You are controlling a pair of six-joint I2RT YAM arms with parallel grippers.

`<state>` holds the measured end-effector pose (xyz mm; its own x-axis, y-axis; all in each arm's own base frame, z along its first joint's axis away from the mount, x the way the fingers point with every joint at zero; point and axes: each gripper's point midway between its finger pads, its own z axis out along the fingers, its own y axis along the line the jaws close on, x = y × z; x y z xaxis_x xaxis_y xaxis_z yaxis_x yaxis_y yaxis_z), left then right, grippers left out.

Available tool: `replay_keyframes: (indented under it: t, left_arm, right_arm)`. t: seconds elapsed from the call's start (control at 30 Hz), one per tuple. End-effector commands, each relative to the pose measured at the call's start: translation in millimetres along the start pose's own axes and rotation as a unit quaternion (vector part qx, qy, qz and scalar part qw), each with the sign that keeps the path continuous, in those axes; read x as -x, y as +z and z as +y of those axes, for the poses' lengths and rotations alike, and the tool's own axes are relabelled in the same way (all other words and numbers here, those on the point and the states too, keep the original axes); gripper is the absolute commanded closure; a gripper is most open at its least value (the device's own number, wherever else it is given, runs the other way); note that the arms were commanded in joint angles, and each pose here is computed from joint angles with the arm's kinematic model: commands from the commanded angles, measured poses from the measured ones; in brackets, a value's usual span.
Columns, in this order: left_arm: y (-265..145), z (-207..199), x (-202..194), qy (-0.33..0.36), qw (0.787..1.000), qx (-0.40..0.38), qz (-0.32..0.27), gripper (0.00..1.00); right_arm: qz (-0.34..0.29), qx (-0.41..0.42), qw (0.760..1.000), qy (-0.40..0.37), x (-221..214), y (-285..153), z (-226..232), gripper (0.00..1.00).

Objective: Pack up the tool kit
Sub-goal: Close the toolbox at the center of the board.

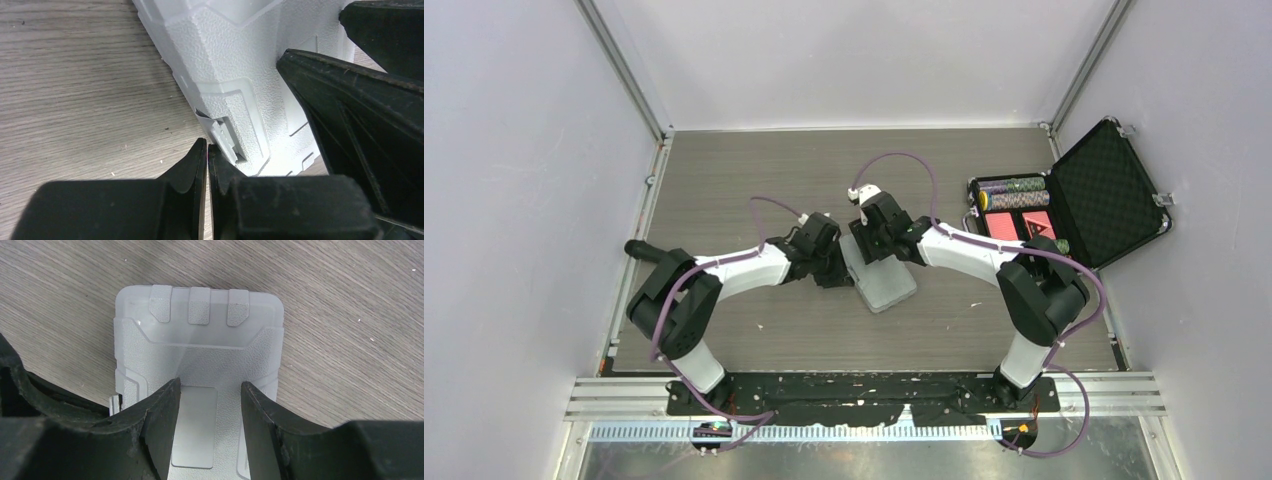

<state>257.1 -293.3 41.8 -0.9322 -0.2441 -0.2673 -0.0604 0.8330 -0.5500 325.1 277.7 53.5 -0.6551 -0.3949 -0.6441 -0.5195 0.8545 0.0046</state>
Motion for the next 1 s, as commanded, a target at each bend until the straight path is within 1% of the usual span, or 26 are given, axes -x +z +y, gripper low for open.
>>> replay_keyframes:
  t: [0.0,0.13,0.27,0.47,0.63,0.7,0.8,0.87,0.97]
  left_arm:
    - [-25.5,-105.8,53.8,0.041,0.982,-0.158,-0.092,0.93]
    - [-22.4,-108.0,53.3,0.045,0.979,-0.172,-0.095,0.94]
    - [-25.7,-116.7,63.7,0.066,0.971,-0.194,-0.122,0.96]
    - [-40.6,-130.9,79.2,0.143,0.954,-0.228,-0.137,0.97]
    - [-45.9,-136.6,82.2,0.195,0.943,-0.245,-0.118,0.98]
    - [-49.3,-144.9,79.9,0.201,0.936,-0.266,-0.115,0.98]
    - [-57.5,-157.5,83.0,0.193,0.926,-0.297,-0.127,0.98]
    - [-59.8,-160.1,84.3,0.189,0.925,-0.302,-0.130,0.98]
    - [-65.8,-153.9,85.9,0.185,0.927,-0.293,-0.140,0.97]
  right_arm:
    - [0.229,0.118,0.966,0.023,-140.6,6.0,54.4,0.47]
    - [0.229,0.126,0.965,0.025,-142.5,5.3,57.1,0.47]
    - [0.228,0.141,0.963,0.029,-143.0,5.6,62.2,0.47]
    - [0.237,0.156,0.958,0.032,-151.6,2.9,66.2,0.47]
    - [0.240,0.167,0.956,0.031,-156.3,1.9,68.7,0.47]
    - [0.241,0.171,0.955,0.032,-157.3,2.3,70.2,0.47]
    - [0.241,0.174,0.954,0.032,-158.3,2.6,71.4,0.47]
    - [0.238,0.173,0.955,0.031,-156.8,2.2,71.0,0.47]
    - [0.226,0.166,0.960,0.028,-150.6,0.5,68.2,0.47]
